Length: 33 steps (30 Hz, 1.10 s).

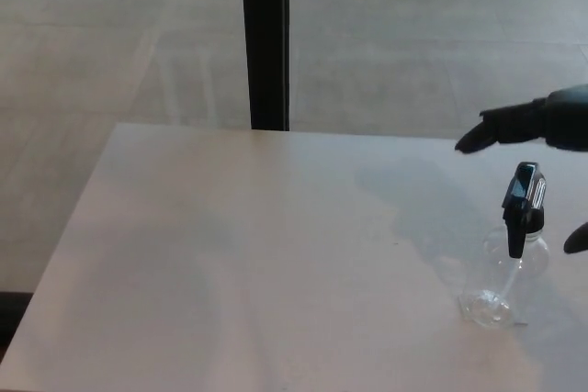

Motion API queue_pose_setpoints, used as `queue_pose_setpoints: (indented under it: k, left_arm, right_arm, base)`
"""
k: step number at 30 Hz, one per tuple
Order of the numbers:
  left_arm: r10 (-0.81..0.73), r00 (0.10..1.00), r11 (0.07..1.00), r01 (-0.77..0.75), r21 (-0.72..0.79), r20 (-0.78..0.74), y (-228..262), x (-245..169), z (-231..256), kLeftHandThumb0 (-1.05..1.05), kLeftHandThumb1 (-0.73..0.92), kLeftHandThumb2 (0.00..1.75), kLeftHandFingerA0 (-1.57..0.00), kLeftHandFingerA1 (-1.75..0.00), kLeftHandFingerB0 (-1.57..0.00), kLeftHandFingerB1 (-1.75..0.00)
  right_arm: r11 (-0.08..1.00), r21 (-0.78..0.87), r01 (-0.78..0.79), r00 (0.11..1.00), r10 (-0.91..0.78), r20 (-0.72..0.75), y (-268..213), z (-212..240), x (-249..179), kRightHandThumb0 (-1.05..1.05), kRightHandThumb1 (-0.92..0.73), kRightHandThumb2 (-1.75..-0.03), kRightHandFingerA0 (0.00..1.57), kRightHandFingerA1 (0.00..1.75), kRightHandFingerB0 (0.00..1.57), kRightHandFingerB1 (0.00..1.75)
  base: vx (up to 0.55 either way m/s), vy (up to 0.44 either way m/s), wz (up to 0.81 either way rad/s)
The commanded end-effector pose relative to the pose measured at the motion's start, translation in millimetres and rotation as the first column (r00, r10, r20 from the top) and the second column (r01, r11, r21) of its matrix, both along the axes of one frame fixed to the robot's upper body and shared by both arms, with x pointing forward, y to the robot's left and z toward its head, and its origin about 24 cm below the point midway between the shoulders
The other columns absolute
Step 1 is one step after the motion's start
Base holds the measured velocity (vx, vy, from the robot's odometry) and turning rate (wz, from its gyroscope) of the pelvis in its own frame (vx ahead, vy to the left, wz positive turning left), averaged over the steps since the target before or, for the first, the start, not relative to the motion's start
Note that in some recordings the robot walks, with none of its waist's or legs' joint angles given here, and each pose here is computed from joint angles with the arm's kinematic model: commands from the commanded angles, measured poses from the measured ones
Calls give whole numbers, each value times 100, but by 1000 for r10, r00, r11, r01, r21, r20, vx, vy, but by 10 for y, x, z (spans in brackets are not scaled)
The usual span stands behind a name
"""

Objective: The robot uses its right hand to grab and lift the lid of the spray bottle kept in the middle of the desk and places the lid on the right side of the bottle

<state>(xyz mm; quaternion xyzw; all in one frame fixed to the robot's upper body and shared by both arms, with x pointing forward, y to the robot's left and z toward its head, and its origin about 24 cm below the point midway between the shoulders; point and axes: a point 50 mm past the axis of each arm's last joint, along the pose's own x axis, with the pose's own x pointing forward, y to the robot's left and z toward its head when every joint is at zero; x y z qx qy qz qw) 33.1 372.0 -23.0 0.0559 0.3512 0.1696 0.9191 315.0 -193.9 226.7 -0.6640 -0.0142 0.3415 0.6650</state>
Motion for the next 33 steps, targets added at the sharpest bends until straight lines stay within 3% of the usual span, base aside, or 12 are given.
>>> queue_pose_setpoints:
  k: [1, 14, 15, 16, 18, 19, 26, 27, 28, 29, 30, 33]
  left_arm:
    - [-15, 1000, 999, 16, 28, -21, 45, 4, 12, -64, 71, 61, -61, -57, -58, -43]
    - [-30, 999, 999, 31, 26, -27, 29, -16, 1, -62, 72, 62, -61, -56, -53, -42]
    - [-31, 999, 999, 31, 18, -23, 31, -18, -1, -62, 71, 61, -61, -57, -55, -43]
    - [-33, 999, 999, 34, 18, -26, 27, -32, -3, -61, 72, 62, -61, -56, -53, -42]
    - [-35, 999, 999, 36, 20, -27, 16, -37, 3, -61, 71, 61, -60, -55, -52, -42]
    - [-38, 999, 999, 39, 23, -27, 6, -39, 9, -61, 72, 61, -60, -55, -52, -42]
    - [-45, 999, 999, 45, 17, -25, 1, -45, 1, -61, 72, 61, -62, -57, -52, -42]
    - [-39, 999, 999, 40, 12, -29, 7, -40, -10, -61, 57, 97, -54, -64, -40, -55]
    - [-40, 999, 999, 40, 11, -30, 6, -38, -8, -60, 56, 97, -54, -65, -39, -54]
    - [-44, 999, 999, 45, 9, -30, -1, -35, -10, -59, 72, 61, -60, -56, -47, -40]
    - [-56, 998, 998, 57, 9, -29, -14, -31, -1, -62, 58, 96, -54, -65, -41, -55]
    - [-64, 998, 998, 64, 10, -29, -25, -31, -4, -62, 57, 96, -53, -64, -41, -55]
  right_arm:
    - [997, -77, -19, 1000, 19, -1, 0, -159, -25, -59, -49, -55, 21, 51, 28, 33]
    - [936, -346, -63, 927, 183, 326, -61, -266, 1, -30, -67, -60, 61, 56, 54, 37]
    - [920, -385, -67, 880, 237, 411, -55, -269, 1, -24, -63, -59, 70, 105, 60, 39]
    - [911, -406, -66, 860, 259, 439, -52, -273, -4, -23, -62, -59, 70, 121, 61, 39]
    - [917, -393, -74, 814, 283, 508, -49, -271, 0, -38, -48, -84, 91, 120, 65, 60]
    - [917, -393, -74, 789, 295, 540, -44, -261, 5, -33, -57, -60, 77, 145, 73, 44]
    - [931, -339, -135, 679, 336, 653, 13, -215, -17, -33, -60, -58, 80, 154, 88, 57]
    - [934, -323, -151, 663, 338, 668, 47, -210, -36, -34, -57, -60, 79, 161, 89, 59]
    - [934, -318, -161, 653, 342, 676, 59, -213, -44, -35, -59, -57, 81, 161, 89, 64]
    - [936, -303, -176, 639, 343, 689, 65, -218, -51, -37, -59, -57, 84, 159, 92, 65]
    - [943, -271, -195, 634, 332, 698, 77, -231, -61, -37, -57, -57, 86, 160, 94, 66]
    - [946, -251, -203, 644, 322, 694, 74, -254, -64, -34, -56, -60, 84, 163, 93, 73]
  base:
    - [0, 0, 0]
    - [0, 0, 0]
    - [0, 0, 0]
    - [0, 0, 0]
    - [0, 0, 0]
    - [0, 0, 0]
    - [0, 0, 0]
    - [0, 0, 0]
    - [0, 0, 0]
    - [0, 0, 0]
    - [0, 0, 0]
    - [0, 0, 0]
